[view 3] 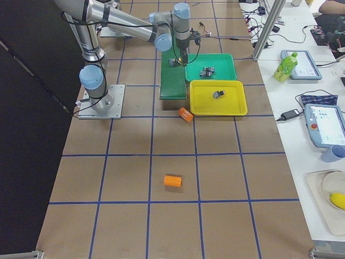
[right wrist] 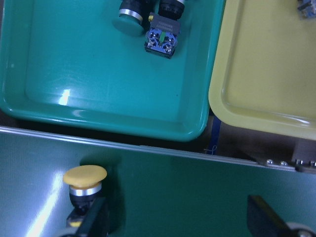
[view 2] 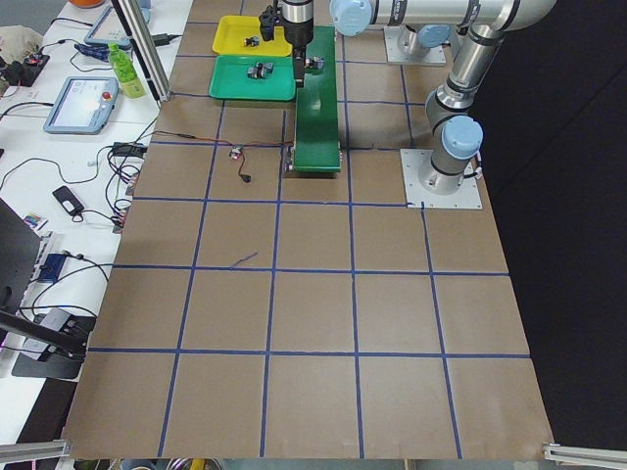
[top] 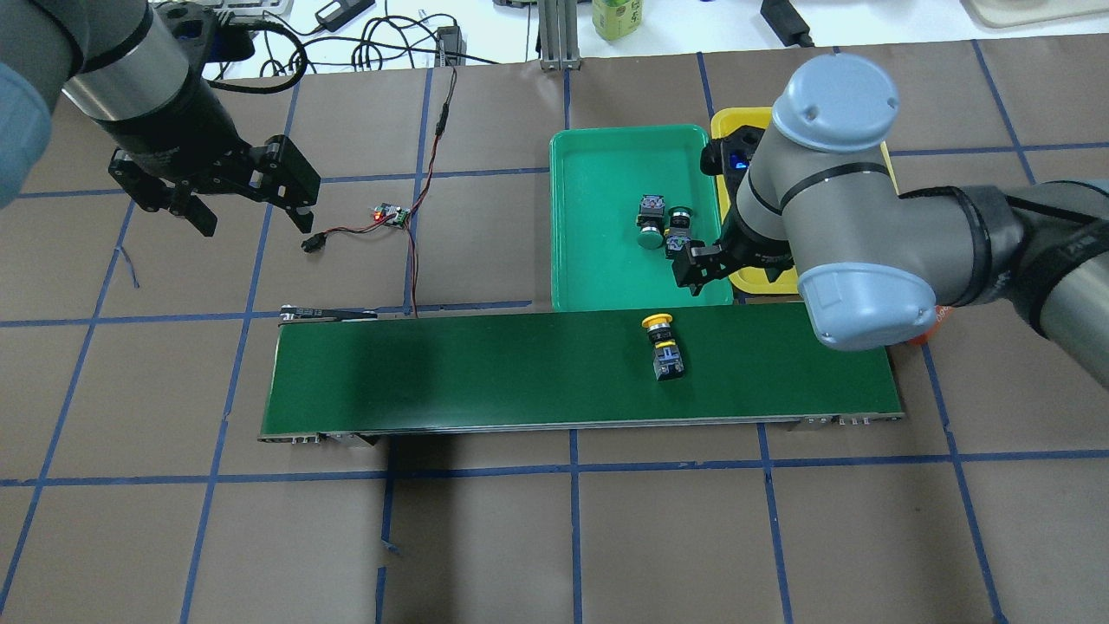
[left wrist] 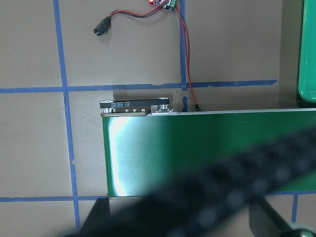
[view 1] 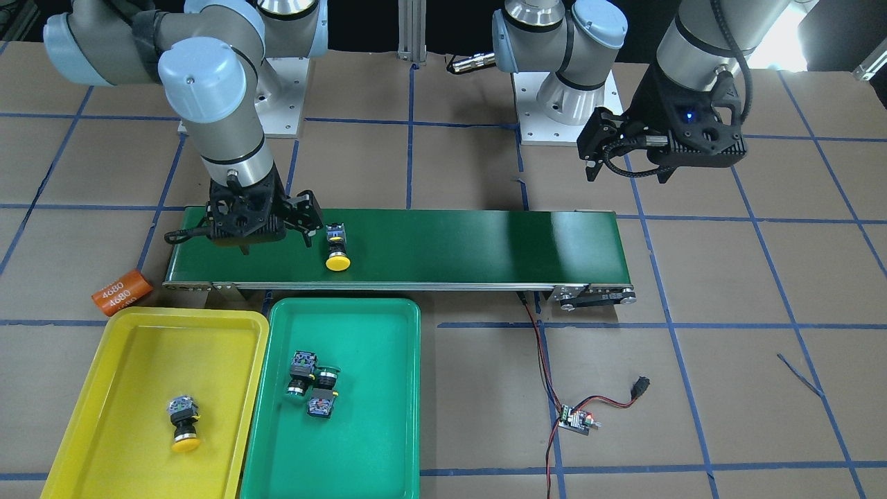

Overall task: Sort buttons by color to trays
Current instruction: 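Return the right gripper to the belt and grasp the yellow button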

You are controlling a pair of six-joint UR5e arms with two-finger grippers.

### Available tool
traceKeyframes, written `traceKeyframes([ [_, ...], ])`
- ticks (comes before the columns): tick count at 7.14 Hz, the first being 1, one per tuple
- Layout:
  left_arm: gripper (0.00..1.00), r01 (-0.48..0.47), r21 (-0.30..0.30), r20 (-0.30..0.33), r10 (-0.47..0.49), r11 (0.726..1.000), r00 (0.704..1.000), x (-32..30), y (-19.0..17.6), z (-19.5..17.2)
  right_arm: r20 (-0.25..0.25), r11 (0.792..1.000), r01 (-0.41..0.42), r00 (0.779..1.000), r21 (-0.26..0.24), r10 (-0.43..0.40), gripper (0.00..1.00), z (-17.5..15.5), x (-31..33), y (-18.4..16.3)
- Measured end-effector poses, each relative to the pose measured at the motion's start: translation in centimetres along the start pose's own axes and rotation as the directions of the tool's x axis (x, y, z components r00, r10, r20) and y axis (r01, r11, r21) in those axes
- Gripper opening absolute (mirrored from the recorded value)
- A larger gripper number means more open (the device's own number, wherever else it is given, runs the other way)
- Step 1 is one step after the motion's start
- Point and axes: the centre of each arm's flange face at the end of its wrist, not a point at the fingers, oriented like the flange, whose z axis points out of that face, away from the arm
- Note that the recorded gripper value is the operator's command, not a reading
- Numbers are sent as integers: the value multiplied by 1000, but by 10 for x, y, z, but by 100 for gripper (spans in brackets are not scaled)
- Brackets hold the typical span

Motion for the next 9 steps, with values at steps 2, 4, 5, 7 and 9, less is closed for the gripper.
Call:
traceKeyframes([
  [2,100,1,1,0,-1,1000,1000,0,0,-1,3,1000,-4,1000,-19,5,100,8,-3,28],
  [4,100,2,3,0,-2,1000,1000,-1,0,-1,6,1000,-5,1000,-25,5,100,11,-4,35],
  [5,100,3,4,0,-3,1000,1000,-1,-1,-2,9,1000,-4,1000,-27,5,100,12,-4,36],
  [7,100,3,5,-3,-3,1000,1000,-1,-1,-2,15,999,-3,1000,-33,3,100,14,-6,38],
  [9,100,4,5,-5,-4,1000,1000,-1,-1,-2,18,1000,-1,1000,-31,1,100,30,-7,47],
])
